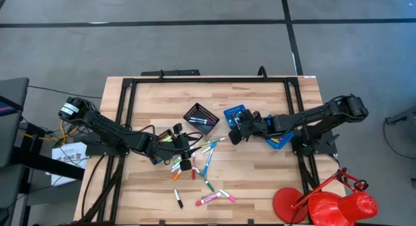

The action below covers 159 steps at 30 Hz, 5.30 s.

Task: Pick & Place Markers
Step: Put the large pink marker into the left blue bin

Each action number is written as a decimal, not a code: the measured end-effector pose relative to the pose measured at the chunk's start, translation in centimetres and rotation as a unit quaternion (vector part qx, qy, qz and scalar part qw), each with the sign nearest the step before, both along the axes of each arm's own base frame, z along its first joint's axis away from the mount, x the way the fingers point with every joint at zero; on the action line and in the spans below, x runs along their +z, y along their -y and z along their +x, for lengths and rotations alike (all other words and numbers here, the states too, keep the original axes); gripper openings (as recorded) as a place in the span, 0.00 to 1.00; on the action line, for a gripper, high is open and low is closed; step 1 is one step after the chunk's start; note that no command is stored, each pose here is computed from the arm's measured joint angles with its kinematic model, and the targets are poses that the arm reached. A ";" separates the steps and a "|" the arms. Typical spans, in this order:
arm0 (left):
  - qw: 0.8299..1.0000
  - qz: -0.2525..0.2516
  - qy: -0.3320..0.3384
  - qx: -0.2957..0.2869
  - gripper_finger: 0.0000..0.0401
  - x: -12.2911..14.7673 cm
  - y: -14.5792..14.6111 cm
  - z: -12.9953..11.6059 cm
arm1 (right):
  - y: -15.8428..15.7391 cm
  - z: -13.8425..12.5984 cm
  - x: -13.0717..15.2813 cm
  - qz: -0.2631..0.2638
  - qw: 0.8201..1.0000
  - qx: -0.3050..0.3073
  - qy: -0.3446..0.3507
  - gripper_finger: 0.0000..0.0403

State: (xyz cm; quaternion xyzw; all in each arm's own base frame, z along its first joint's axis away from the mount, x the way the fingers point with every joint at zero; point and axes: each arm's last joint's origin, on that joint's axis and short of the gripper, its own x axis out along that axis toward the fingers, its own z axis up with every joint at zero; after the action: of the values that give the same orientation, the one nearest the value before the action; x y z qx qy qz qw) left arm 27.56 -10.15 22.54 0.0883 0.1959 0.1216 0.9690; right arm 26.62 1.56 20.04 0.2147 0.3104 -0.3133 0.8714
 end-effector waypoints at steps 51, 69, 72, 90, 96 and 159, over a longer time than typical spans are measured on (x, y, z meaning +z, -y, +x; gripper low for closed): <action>1.000 -0.006 0.013 0.000 0.39 0.2 0.0 0.1 | -3.1 0.0 0.1 0.046 0.997 0.064 0.020 0.54; 1.000 -0.006 0.014 0.000 0.39 0.3 0.0 0.1 | -3.1 0.0 0.1 0.047 0.997 0.062 0.021 0.54; 1.000 -0.006 0.014 0.000 0.39 0.3 0.0 0.1 | -3.1 0.0 0.1 0.048 0.997 0.062 0.021 0.54; 1.000 -0.006 0.014 0.000 0.39 0.3 0.0 0.1 | -3.1 0.0 0.1 0.055 0.997 0.052 0.026 0.54; 1.000 -0.006 0.014 0.000 0.39 0.3 0.0 0.1 | -3.0 0.3 0.1 0.040 0.998 0.039 0.039 0.54; 0.941 -0.273 -0.060 -0.189 0.30 -1.1 3.1 -10.2 | -21.4 8.8 -8.6 -0.044 0.866 0.494 -0.068 0.33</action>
State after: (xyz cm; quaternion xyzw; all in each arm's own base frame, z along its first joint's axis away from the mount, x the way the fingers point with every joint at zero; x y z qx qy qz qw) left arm 17.39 -13.21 21.40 -0.1367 0.2591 -0.1274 0.9476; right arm 35.40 22.98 11.47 -0.0269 0.4200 0.1307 0.8977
